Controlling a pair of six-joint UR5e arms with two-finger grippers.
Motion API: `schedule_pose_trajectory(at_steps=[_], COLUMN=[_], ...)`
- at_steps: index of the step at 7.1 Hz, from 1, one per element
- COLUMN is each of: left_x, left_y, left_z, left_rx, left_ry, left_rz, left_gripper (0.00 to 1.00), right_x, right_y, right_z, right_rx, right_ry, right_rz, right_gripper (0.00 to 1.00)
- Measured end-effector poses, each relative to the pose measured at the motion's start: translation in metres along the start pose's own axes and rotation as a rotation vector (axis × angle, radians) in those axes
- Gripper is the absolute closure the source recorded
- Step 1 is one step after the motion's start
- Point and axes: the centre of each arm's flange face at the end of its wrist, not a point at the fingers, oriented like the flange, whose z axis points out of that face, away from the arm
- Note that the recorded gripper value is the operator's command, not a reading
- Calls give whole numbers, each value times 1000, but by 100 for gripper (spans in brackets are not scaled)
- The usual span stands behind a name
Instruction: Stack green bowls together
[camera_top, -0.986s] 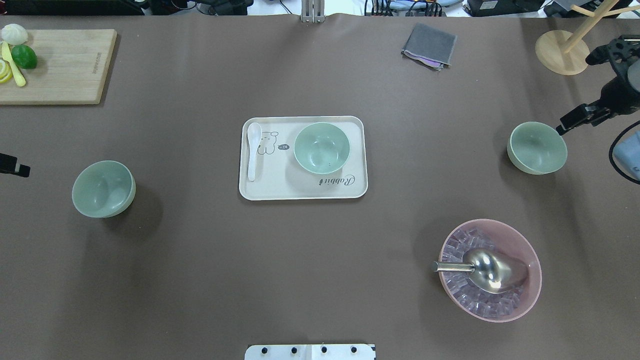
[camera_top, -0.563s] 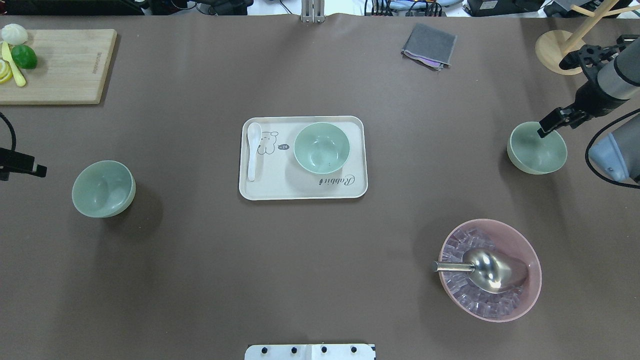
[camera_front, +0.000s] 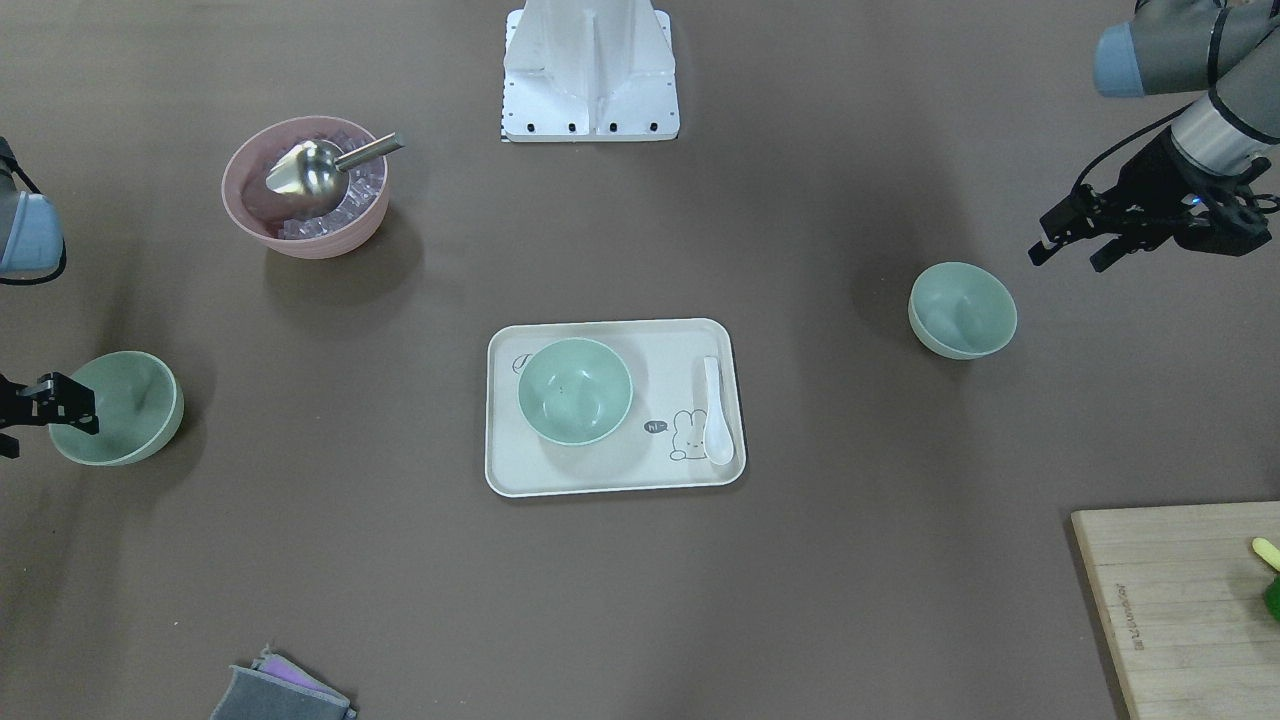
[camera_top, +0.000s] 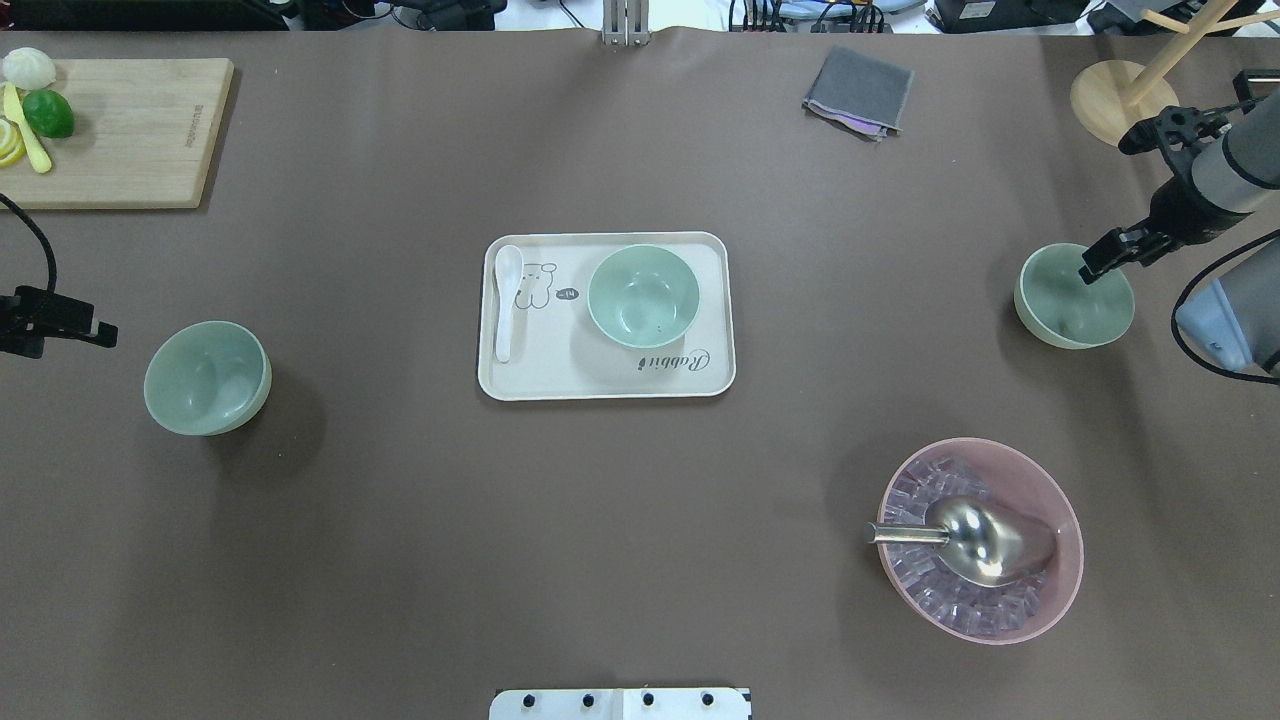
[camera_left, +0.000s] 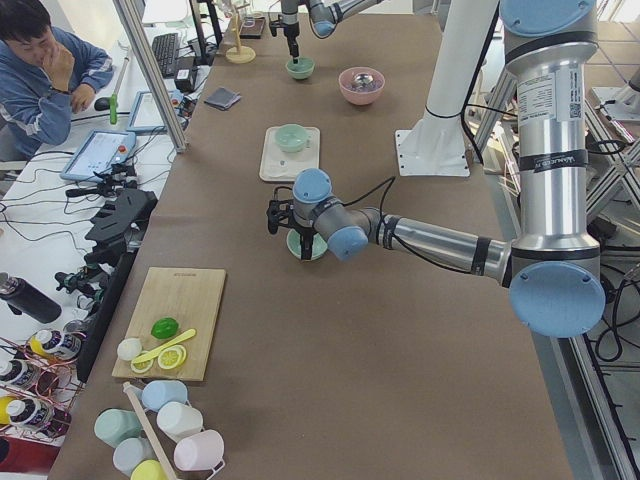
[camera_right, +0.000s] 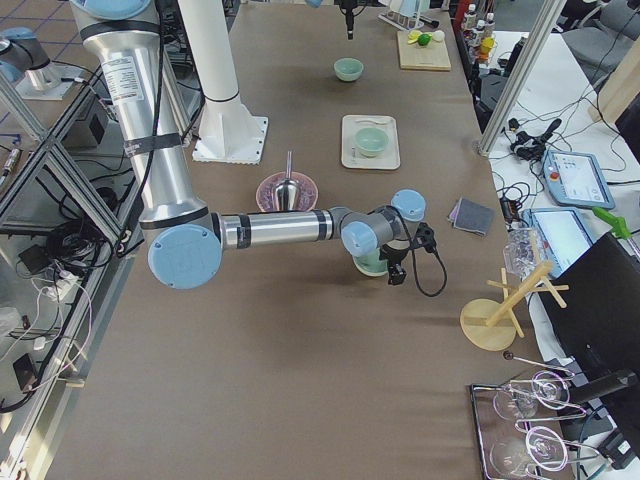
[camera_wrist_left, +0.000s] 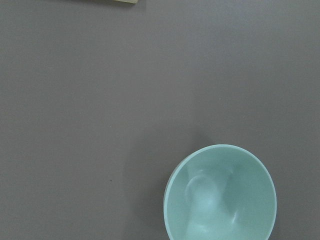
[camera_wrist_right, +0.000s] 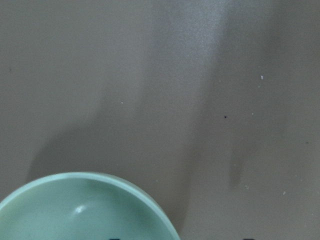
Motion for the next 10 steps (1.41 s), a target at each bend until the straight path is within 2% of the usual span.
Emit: schedule_pose_trajectory(at_steps=[1, 2, 5, 7, 8, 10], left_x=[3, 5, 6, 13, 17, 17], left_y=[-1, -1, 0, 5, 10, 18], left_z=[0, 0, 3, 17, 33, 60], left_rx=[1, 1, 7, -2, 0, -5], left_ry=[3, 5, -4, -19, -47, -95], left_rz=[-2, -2, 1, 16, 34, 55], left_gripper=[3, 3, 3, 6, 8, 16], right_x=[-1, -2, -2, -19, -32, -79], right_y=[0, 1, 6, -11, -28, -64], right_z=[2, 2, 2, -31, -52, -82], right_rx=[0, -3, -14, 11, 31, 57], right_ry=[-8, -17, -54, -156, -194, -239], right_rz=[-3, -2, 6, 32, 77, 172], right_gripper=[90, 100, 100, 100, 100, 100])
